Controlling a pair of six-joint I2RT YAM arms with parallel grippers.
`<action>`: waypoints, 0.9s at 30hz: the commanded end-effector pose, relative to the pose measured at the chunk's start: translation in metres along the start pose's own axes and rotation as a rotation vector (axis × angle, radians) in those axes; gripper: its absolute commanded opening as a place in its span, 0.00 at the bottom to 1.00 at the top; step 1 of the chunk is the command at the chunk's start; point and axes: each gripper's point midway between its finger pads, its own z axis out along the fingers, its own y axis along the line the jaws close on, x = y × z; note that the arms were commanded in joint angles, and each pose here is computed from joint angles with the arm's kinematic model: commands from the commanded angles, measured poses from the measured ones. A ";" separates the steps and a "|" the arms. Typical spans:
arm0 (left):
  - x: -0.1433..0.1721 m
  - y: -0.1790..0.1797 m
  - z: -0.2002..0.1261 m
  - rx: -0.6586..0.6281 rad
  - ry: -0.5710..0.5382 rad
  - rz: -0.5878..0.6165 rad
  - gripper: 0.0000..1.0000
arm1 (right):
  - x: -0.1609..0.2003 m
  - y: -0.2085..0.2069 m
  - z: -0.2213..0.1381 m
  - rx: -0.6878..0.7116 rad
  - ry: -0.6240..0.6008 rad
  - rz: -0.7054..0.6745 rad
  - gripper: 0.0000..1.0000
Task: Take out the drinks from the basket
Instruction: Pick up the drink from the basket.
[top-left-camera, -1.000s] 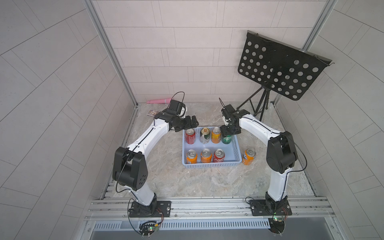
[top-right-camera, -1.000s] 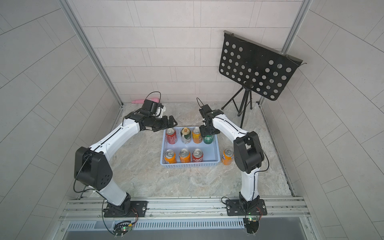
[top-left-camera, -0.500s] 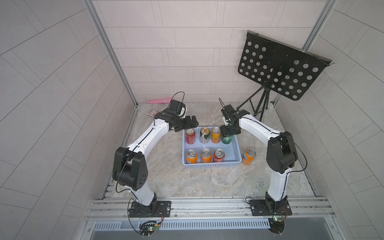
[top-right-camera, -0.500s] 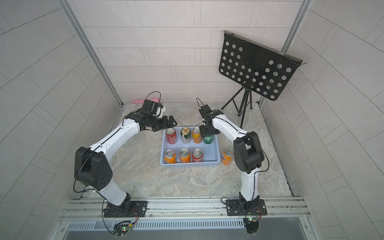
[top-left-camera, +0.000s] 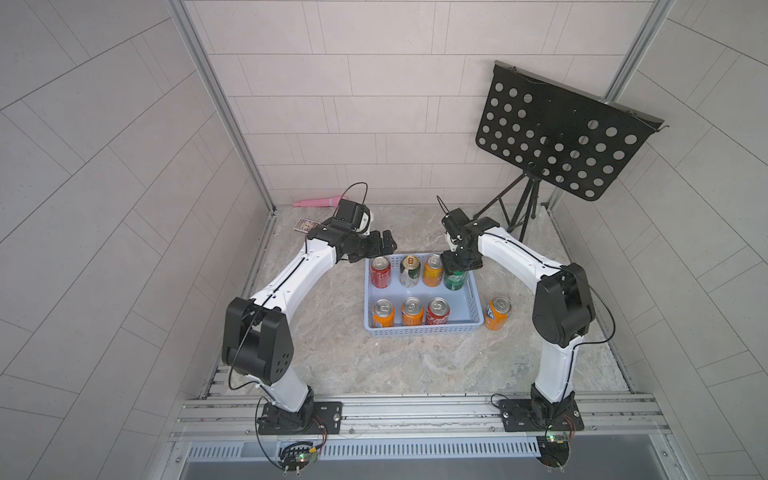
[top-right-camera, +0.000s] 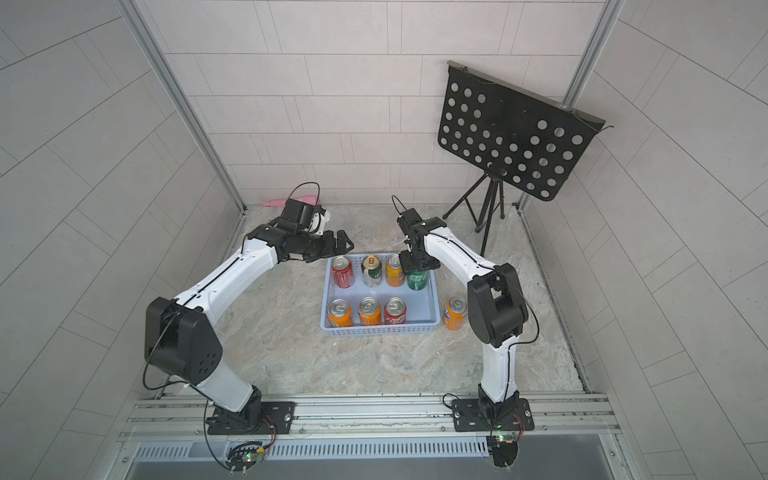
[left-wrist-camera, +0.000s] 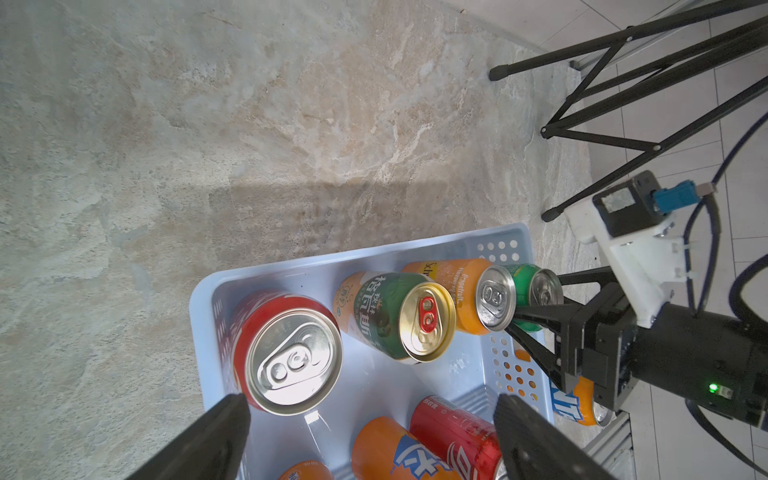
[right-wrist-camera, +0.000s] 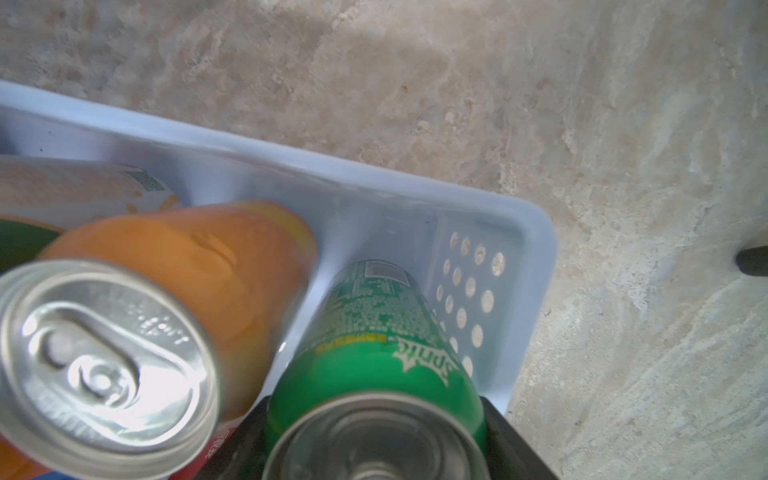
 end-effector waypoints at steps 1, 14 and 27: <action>-0.005 -0.009 -0.010 0.020 -0.039 0.032 1.00 | -0.014 -0.003 -0.040 0.005 -0.085 0.017 0.14; -0.019 -0.051 -0.030 0.116 -0.078 0.014 1.00 | -0.019 -0.011 -0.071 0.000 -0.117 0.022 0.11; -0.015 -0.103 -0.028 0.164 -0.078 0.099 1.00 | -0.019 -0.030 -0.109 -0.011 -0.158 0.043 0.10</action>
